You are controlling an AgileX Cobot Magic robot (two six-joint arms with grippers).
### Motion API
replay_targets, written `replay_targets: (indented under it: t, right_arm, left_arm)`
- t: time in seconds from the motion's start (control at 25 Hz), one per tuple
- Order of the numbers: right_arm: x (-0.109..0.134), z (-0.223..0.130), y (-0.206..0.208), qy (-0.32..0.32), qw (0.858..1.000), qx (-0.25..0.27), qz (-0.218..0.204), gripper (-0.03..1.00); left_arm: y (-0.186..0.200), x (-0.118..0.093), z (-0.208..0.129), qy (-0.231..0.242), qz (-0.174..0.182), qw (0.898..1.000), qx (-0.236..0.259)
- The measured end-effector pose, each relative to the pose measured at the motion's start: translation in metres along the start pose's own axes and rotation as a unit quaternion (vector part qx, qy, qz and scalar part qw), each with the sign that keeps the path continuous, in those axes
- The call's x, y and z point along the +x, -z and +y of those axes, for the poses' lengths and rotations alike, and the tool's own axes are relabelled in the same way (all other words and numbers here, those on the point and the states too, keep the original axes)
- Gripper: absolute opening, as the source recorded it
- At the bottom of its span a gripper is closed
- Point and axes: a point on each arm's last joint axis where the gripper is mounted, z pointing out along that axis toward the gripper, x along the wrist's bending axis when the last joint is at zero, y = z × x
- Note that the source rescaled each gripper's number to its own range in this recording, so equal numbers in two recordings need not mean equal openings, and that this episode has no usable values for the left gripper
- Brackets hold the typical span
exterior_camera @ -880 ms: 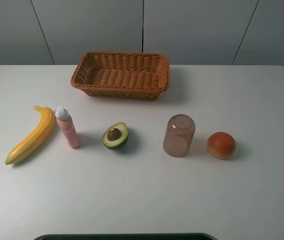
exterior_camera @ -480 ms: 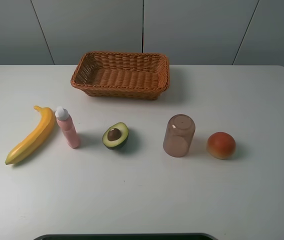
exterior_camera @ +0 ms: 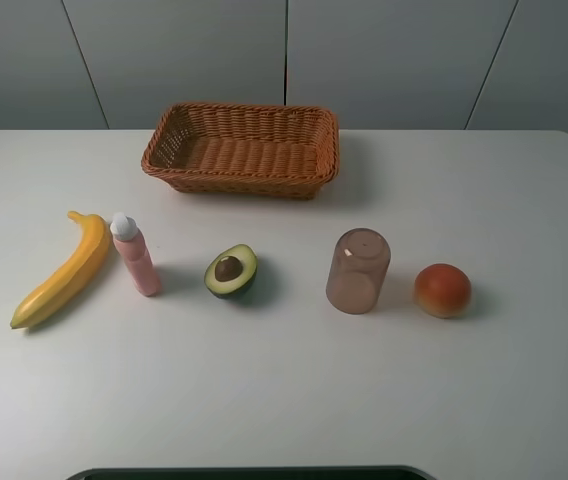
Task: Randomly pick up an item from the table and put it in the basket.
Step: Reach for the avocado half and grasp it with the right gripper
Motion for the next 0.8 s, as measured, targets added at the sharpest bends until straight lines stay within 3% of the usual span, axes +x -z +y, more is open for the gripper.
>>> replay_targets:
  t: [0.36, 0.6, 0.8]
  right_arm:
    - [0.002, 0.119, -0.020, 0.048, 0.998, 0.049, 0.007, 1.00]
    - [0.015, 0.188, -0.073, 0.066, 0.991, 0.085, 0.085, 1.00]
    - [0.042, 0.208, -0.125, 0.084, 0.975, 0.128, 0.162, 1.00]
  left_arm:
    - [0.000, 0.000, 0.000, 0.000, 0.000, 1.000, 0.000]
    - [0.000, 0.000, 0.000, 0.000, 0.000, 1.000, 0.000]
    - [0.000, 0.000, 0.000, 0.000, 0.000, 1.000, 0.000]
